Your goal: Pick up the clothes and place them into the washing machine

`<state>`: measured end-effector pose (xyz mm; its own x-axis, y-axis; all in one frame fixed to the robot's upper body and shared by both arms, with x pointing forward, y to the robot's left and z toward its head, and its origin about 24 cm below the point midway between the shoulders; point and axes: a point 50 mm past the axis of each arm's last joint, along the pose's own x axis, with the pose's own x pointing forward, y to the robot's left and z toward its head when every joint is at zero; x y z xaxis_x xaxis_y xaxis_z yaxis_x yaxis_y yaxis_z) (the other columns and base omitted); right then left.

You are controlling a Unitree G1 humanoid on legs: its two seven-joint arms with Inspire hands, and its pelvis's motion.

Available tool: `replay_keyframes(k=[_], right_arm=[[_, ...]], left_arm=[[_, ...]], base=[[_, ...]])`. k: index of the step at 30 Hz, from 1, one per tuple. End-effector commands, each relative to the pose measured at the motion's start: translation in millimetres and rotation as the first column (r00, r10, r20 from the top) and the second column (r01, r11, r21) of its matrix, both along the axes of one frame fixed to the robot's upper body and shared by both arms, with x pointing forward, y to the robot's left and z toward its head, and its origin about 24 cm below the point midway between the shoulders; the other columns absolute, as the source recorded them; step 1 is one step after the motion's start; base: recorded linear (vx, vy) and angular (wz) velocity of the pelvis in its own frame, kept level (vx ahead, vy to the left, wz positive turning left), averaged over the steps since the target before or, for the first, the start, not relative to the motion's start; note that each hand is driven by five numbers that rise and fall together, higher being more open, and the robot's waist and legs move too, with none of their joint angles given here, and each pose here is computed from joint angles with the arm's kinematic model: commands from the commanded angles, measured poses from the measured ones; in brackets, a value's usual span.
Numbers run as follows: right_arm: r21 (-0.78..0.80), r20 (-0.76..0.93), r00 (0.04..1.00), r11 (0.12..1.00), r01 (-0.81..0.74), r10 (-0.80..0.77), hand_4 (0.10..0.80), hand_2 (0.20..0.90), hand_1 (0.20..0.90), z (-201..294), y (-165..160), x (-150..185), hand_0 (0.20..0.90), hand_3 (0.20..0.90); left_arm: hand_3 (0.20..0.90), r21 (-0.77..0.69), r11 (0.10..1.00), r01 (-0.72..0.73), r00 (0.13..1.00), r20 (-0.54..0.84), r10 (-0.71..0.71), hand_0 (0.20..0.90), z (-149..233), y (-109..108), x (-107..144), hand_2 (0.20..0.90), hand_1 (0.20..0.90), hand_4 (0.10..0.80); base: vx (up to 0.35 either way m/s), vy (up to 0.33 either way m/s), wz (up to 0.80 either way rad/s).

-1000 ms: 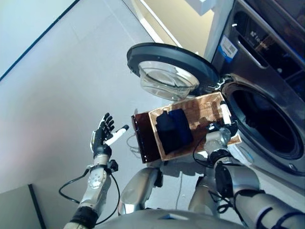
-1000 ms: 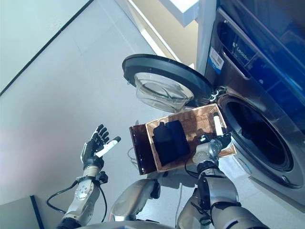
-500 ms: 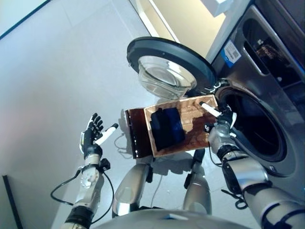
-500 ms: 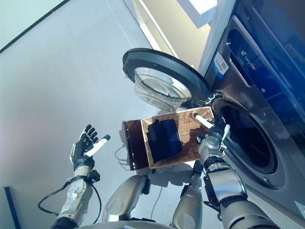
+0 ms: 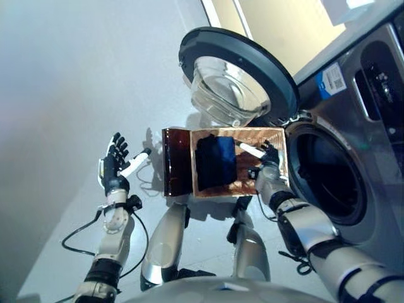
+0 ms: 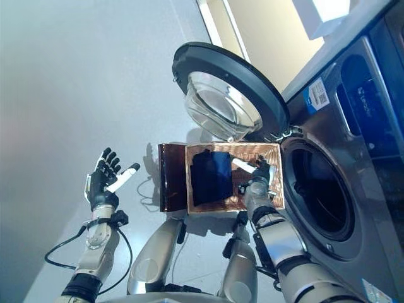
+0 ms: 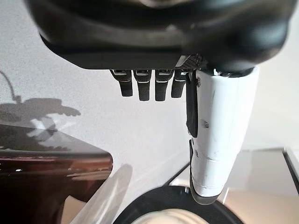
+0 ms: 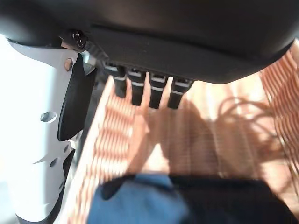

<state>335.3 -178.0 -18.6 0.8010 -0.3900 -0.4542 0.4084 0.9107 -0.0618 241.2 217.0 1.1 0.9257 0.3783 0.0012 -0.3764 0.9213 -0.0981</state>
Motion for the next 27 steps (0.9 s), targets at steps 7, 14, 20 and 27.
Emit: replay_keyframes(k=[7, 14, 20, 27], right_arm=[[0.0, 0.095, 0.994, 0.999, -0.046, 0.045, 0.8, 0.9, 0.9, 12, 17, 8, 0.9, 0.9], [0.015, 0.074, 0.997, 1.0, -0.013, 0.012, 0.8, 0.9, 0.9, 9, 16, 7, 0.9, 0.9], [0.01, 0.045, 0.999, 1.0, 0.017, -0.017, 0.8, 0.9, 0.9, 4, 14, 3, 0.9, 0.9], [-0.057, -0.005, 0.998, 0.996, 0.066, -0.066, 0.8, 0.9, 0.9, 2, 0, 0, 0.9, 0.9]], left_arm=[[0.9, 0.084, 0.995, -0.043, 0.964, 0.266, 0.02, 0.9, 56, 11, 3, 0.9, 0.9, 0.8], [0.9, 0.082, 0.995, -0.053, 0.952, 0.306, 0.025, 0.9, 65, 8, 6, 0.9, 0.9, 0.8], [0.9, 0.08, 0.995, -0.06, 0.95, 0.31, 0.033, 0.9, 66, 7, 7, 0.9, 0.9, 0.8], [0.9, 0.083, 0.995, -0.049, 0.949, 0.313, 0.021, 0.9, 66, 3, 5, 0.9, 0.9, 0.8]], base=[[0.031, -0.02, 0.14], [0.065, -0.023, 0.12], [0.027, -0.001, 0.07], [0.005, 0.0, 0.04]])
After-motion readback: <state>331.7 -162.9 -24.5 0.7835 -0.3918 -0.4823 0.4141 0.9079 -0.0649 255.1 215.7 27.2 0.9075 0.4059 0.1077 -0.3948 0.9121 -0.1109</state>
